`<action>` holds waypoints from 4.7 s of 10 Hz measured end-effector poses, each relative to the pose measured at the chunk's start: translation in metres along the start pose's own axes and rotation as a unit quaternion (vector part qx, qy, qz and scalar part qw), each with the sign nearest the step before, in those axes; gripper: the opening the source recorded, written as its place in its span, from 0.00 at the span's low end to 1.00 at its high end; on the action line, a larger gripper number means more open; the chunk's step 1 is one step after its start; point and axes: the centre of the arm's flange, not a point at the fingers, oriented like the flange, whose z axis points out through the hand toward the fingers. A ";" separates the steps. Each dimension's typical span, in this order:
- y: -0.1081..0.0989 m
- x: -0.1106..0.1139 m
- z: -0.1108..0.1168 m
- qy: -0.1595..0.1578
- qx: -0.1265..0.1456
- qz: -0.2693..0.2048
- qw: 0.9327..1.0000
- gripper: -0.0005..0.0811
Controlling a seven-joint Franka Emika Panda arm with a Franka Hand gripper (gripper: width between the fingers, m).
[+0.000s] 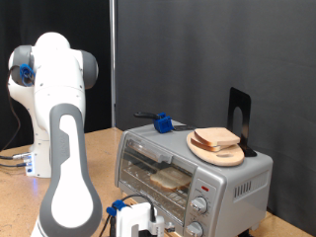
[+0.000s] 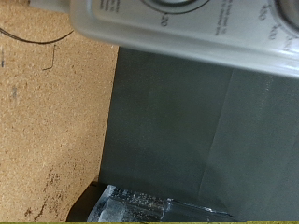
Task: Make a piece of toast with the oven
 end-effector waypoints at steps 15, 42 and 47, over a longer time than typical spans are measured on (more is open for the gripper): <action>0.001 -0.007 0.054 -0.028 0.001 0.000 1.000 0.97; 0.005 -0.017 0.063 -0.019 -0.031 0.042 0.998 0.99; -0.001 -0.018 0.063 -0.017 -0.031 0.038 0.999 0.85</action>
